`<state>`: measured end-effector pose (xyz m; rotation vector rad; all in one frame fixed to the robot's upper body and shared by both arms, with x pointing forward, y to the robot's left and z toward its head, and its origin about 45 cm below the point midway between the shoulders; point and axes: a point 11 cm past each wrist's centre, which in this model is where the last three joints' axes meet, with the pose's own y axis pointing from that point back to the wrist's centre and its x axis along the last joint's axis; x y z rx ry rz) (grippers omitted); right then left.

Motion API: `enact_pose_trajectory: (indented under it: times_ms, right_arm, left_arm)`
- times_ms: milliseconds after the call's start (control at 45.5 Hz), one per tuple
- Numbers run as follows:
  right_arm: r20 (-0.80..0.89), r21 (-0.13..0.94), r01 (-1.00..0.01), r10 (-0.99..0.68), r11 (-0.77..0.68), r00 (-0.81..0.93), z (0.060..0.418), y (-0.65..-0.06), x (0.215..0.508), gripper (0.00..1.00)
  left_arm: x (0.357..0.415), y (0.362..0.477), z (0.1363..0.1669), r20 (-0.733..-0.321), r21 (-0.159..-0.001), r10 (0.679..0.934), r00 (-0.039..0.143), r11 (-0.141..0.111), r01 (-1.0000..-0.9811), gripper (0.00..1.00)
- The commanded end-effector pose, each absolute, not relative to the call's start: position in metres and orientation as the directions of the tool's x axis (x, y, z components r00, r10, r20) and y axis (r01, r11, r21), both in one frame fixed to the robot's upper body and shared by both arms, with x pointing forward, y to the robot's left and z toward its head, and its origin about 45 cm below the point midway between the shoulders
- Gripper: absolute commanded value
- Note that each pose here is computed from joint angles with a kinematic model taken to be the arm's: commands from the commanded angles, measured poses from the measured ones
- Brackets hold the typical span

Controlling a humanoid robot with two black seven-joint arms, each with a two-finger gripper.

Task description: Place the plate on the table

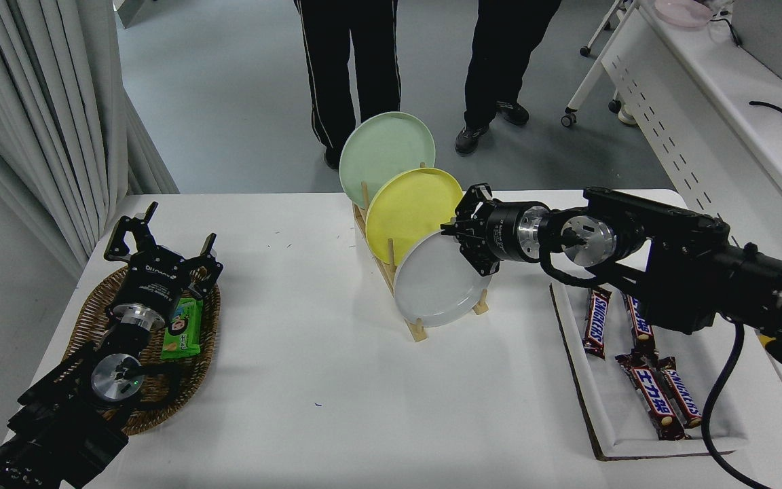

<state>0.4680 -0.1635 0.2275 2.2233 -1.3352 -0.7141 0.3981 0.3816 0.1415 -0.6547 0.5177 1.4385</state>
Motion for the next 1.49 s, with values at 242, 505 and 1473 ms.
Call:
enact_pose_trajectory:
  times_ms: [242,505,1473]
  right_arm:
    - [-0.267,0.586,-0.666,-0.886,-0.462,0.380,0.309,-0.189,0.479,0.00]
    - [-0.439,0.527,-0.600,-0.798,-0.602,0.414,0.363,-0.170,0.457,0.00]
    - [-0.697,0.657,-0.441,-0.715,-0.611,-0.048,0.403,-0.126,0.420,0.00]
  left_arm:
    - [0.3981,0.382,0.1415,-0.682,-0.098,0.727,0.076,0.012,-0.9951,1.00]
    - [0.3983,0.382,0.1419,-0.682,-0.099,0.727,0.078,0.013,-0.9950,1.00]
    - [0.3981,0.382,0.1413,-0.682,-0.097,0.728,0.077,0.014,-0.9952,1.00]
